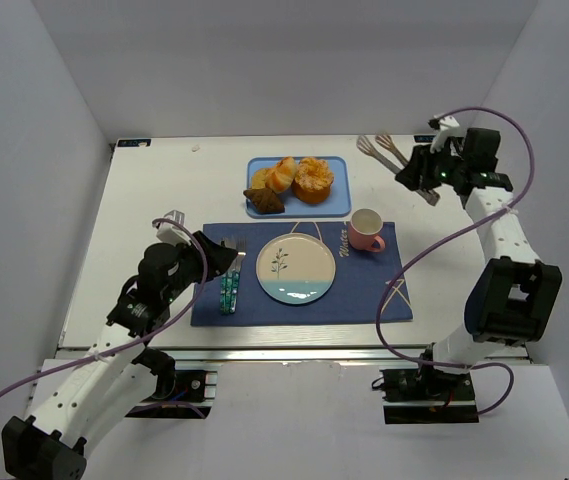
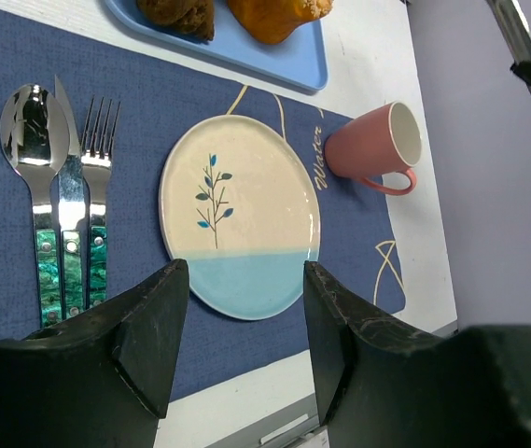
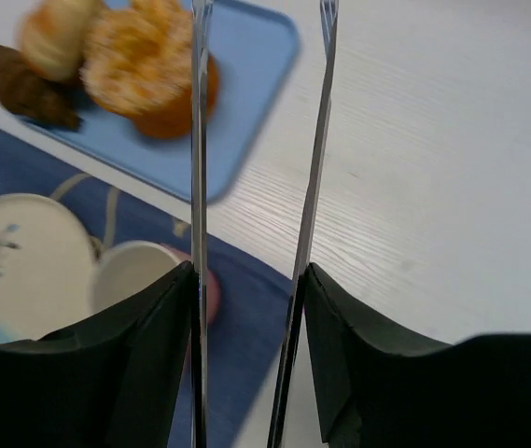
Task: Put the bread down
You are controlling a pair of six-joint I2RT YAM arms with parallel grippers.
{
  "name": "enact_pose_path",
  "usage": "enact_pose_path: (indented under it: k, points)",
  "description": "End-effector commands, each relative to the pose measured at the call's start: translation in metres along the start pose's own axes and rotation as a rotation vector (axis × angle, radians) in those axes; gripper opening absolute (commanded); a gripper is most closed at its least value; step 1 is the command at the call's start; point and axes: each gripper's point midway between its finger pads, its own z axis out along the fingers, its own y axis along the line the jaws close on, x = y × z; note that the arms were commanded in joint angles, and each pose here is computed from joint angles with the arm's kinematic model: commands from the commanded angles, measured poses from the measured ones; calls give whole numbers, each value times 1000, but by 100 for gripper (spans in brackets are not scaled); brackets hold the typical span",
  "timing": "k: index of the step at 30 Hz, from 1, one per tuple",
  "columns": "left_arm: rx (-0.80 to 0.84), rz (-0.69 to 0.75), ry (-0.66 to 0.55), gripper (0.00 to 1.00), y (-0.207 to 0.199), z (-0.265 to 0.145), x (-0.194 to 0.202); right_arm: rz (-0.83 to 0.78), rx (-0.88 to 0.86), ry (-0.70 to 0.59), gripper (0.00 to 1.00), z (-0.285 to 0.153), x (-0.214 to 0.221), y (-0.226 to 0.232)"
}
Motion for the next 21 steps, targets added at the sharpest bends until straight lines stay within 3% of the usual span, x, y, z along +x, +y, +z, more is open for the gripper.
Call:
enact_pose_path:
  k: [1,7,12,21]
  points:
    - [20,13,-47,62,-13,-6,-18,92,-179,-30,55,13,-31,51]
    - [8,8,-47,62,-12,-10,-18,183,-343,-47,55,49,-68,103]
    - [-3,5,-51,62,-11,-13,-20,287,-423,-18,54,77,-73,136]
    - [-10,4,-44,62,-10,-14,-19,387,-397,52,56,115,-62,178]
